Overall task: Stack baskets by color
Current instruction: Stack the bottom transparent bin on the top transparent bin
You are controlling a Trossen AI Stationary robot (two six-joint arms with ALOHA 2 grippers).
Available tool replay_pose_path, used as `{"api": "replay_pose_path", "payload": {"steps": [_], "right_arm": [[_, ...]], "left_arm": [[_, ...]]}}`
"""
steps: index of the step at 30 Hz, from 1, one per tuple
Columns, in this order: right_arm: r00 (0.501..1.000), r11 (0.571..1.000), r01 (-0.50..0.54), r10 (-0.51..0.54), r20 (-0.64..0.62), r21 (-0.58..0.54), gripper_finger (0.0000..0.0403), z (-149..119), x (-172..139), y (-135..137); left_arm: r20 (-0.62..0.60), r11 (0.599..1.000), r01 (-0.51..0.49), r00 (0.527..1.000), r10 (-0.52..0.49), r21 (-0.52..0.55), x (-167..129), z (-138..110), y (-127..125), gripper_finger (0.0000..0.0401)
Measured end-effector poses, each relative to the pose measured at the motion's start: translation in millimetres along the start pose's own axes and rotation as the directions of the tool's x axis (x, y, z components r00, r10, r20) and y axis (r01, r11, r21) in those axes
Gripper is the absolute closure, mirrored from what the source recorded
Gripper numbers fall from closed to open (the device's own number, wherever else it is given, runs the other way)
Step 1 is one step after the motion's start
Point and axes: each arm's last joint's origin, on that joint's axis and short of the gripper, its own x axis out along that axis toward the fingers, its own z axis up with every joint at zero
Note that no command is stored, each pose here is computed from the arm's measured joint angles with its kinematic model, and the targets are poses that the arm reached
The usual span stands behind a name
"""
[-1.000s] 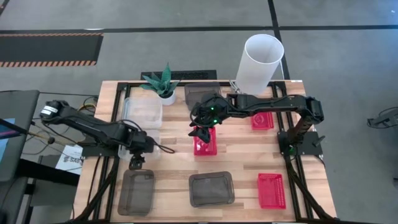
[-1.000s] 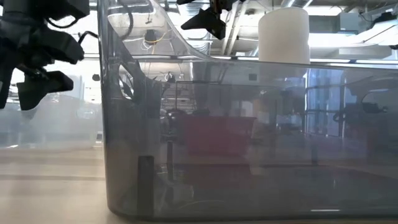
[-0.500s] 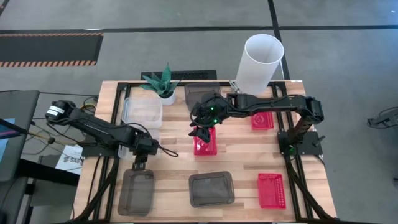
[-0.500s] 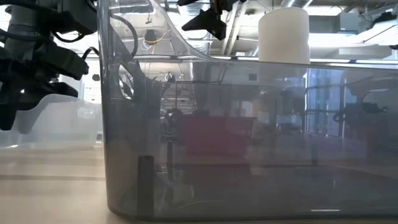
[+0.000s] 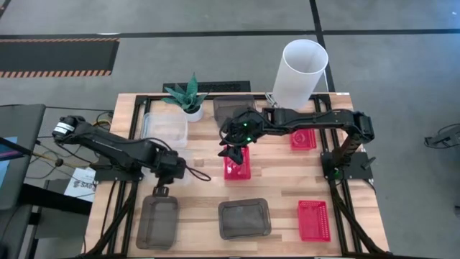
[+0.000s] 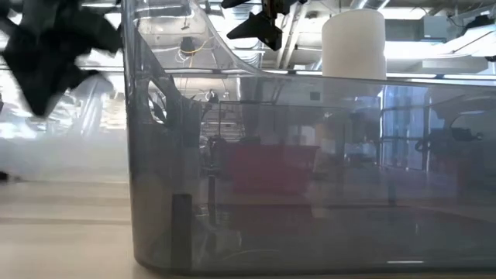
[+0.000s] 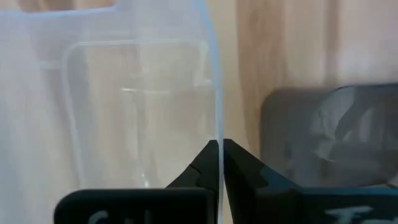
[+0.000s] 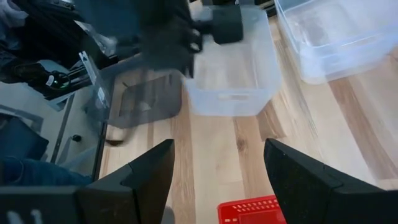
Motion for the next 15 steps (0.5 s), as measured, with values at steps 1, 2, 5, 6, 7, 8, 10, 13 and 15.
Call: {"api": "replay_pose_path", "payload": {"steps": [1, 2, 5, 6, 7, 8, 10, 13, 15], "right_arm": [[1.0, 1.0, 0.001, -0.001, 0.0, 0.001, 0.0133, 0, 0, 0], [1.0, 1.0, 0.001, -0.001, 0.0, 0.001, 0.0133, 0, 0, 0], [1.0, 1.0, 0.001, -0.001, 0.001, 0.0, 0.0133, 0, 0, -1], [1.0, 1.0, 0.001, -0.001, 0.001, -0.004, 0.0133, 0, 0, -1], [1.0, 1.0, 0.001, -0.001, 0.001, -0.006, 0.0133, 0, 0, 0], [1.0, 1.0, 0.001, -0.001, 0.001, -0.007, 0.0133, 0, 0, 0], [1.0, 1.0, 0.0, 0.0, 0.001, -0.007, 0.0133, 0, 0, 0], [1.0, 1.0, 0.001, -0.001, 0.001, -0.007, 0.0133, 0, 0, 0], [1.0, 1.0, 0.001, -0.001, 0.001, -0.007, 0.0133, 0, 0, 0]], "left_arm": [[0.012, 1.0, -0.003, 1.0, 0.003, 0.021, -10, 4, -2, 0.0401], [0.027, 0.999, 0.001, 1.0, -0.002, 0.043, -21, 9, -5, 0.0401], [0.082, 0.995, 0.027, 0.996, -0.035, 0.101, -54, 20, -12, 0.0401], [0.093, 0.992, 0.03, 0.995, -0.042, 0.12, -64, 22, -14, 0.0401], [0.104, 0.99, 0.026, 0.994, -0.041, 0.139, -73, 24, -16, 0.0401], [0.121, 0.988, 0.01, 0.992, -0.028, 0.152, -83, 25, -17, 0.0401], [0.15, 0.986, -0.065, 0.988, 0.041, 0.155, -97, 26, -17, 0.0401], [0.121, 0.968, -0.222, 0.971, 0.208, 0.117, -107, 21, -10, 0.0401], [0.064, 0.951, -0.299, 0.954, 0.295, 0.083, -107, 15, -4, 0.0401]]}}
